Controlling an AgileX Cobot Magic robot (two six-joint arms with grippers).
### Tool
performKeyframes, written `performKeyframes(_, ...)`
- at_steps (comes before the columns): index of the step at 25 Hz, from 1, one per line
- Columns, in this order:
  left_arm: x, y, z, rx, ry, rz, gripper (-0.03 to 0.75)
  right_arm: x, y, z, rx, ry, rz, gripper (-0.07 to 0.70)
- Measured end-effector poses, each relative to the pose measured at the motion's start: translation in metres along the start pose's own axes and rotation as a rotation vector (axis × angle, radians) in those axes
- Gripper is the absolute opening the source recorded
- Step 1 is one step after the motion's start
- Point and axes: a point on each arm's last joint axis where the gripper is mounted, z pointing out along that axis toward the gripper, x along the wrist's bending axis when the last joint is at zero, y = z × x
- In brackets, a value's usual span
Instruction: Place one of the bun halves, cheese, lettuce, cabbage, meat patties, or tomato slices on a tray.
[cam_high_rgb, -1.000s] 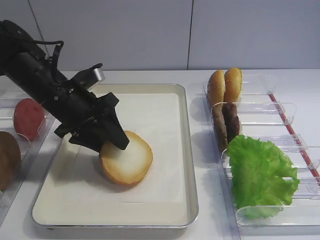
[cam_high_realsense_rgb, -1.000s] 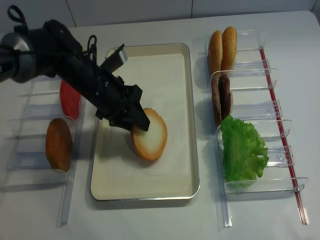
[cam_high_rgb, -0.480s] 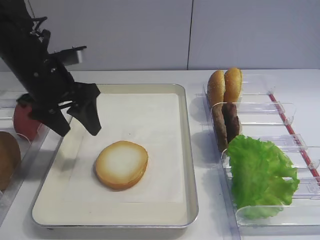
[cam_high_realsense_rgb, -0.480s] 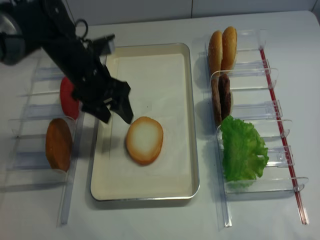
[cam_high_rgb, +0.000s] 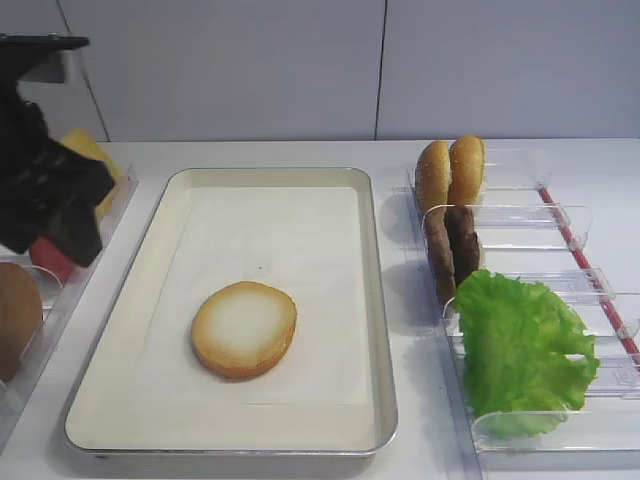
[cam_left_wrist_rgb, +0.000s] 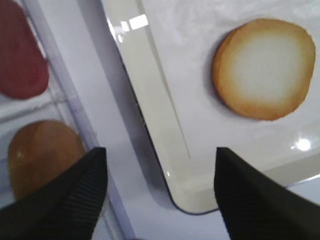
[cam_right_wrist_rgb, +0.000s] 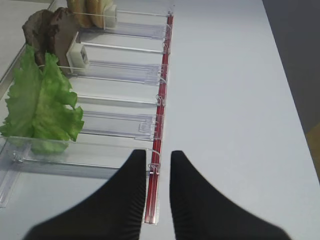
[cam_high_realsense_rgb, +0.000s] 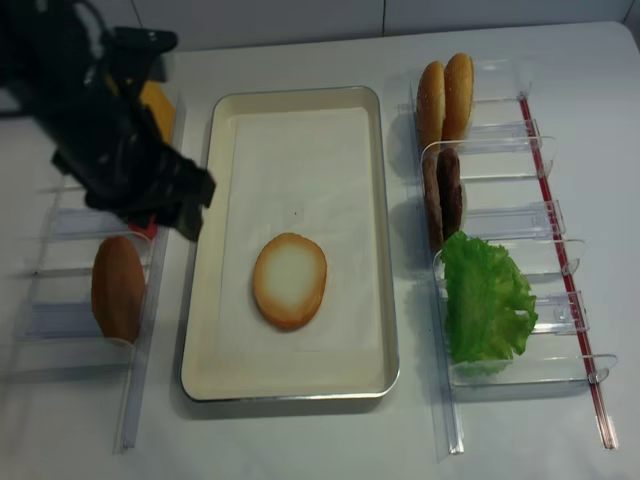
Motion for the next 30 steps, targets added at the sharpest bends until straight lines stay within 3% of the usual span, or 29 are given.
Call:
performKeyframes(8,0.004,-0.098,-0.034,-0.118,0.053,-0.027,0.364,0.000,0.000,0.000,0.000,0.000,0.000,0.163)
performKeyframes(14,0.005,-0.156,-0.053,-0.279,0.057,-0.037,0.326,0.000,0.000,0.000,0.000,0.000,0.000,0.163)
performKeyframes(23,0.008,-0.243,-0.036,-0.487,0.058,0.017,0.323,0.000,0.000,0.000,0.000,0.000,0.000,0.163)
performKeyframes(30,0.009,-0.281,-0.024,-0.683,0.064,0.060,0.321,0.000,0.000,0.000,0.000,0.000,0.007,0.163)
